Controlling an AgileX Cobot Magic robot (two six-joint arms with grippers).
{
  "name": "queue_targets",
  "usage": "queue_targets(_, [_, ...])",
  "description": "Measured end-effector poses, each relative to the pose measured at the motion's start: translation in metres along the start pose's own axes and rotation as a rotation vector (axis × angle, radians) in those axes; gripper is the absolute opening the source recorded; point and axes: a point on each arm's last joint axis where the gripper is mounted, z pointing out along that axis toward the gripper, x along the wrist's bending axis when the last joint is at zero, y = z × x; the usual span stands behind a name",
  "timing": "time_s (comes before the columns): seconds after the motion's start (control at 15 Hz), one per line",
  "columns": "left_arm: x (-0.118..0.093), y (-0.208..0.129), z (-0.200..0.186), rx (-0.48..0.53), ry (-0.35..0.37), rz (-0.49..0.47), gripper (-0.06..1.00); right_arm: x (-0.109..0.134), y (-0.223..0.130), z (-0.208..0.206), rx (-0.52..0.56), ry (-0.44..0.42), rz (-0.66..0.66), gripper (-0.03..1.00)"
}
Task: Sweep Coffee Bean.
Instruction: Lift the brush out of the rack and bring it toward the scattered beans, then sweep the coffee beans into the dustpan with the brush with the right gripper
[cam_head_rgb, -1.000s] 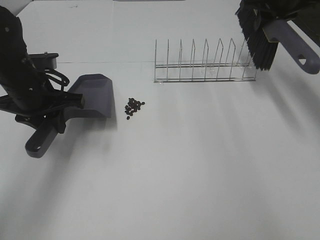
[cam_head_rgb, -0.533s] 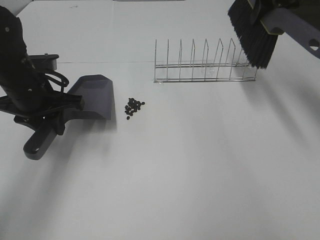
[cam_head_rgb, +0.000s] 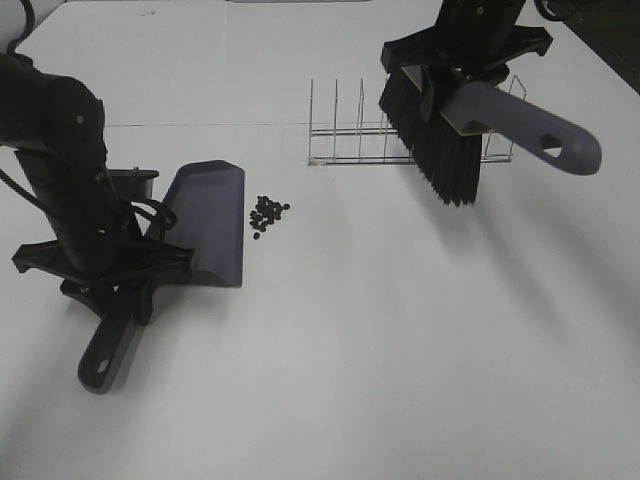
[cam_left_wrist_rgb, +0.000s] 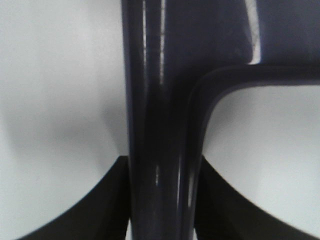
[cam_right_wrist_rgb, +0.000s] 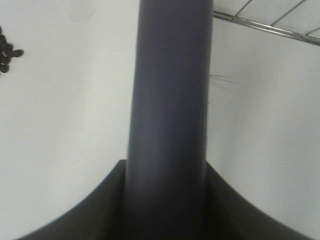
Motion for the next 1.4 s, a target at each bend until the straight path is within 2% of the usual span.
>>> queue_targets(0.27, [0.000,0.000,0.007,0.023,-0.002,-0.010,0.32,0.046,-0.008,0.052,0.088,-0.113,-0.068,0.27])
queue_targets(0.33, [0.000,0.000,0.008,0.026,-0.002,-0.011,0.32,0.071,-0.014,0.081,0.120,-0.143,-0.115,0.27])
queue_targets(0.67, [0.000,0.000,0.009,0.028,-0.003,-0.013,0.32,0.126,-0.023,0.101,0.103,-0.136,-0.231,0.27])
queue_targets(0.93, [0.000,0.000,0.009,0.028,-0.003,-0.010,0.32,0.185,-0.025,0.107,0.071,-0.031,-0.277,0.27])
queue_targets(1.07, [0.000,0.000,0.009,0.028,-0.003,-0.010,0.32,0.204,-0.025,0.103,0.055,0.027,-0.282,0.27])
queue_targets(1.27, [0.000,0.000,0.009,0.027,-0.003,-0.010,0.32,0.221,-0.020,0.088,0.032,0.125,-0.245,0.27])
queue_targets(1.4, [0.000,0.000,0.009,0.027,-0.003,-0.010,0.32,0.224,-0.013,0.075,0.018,0.154,-0.226,0.27])
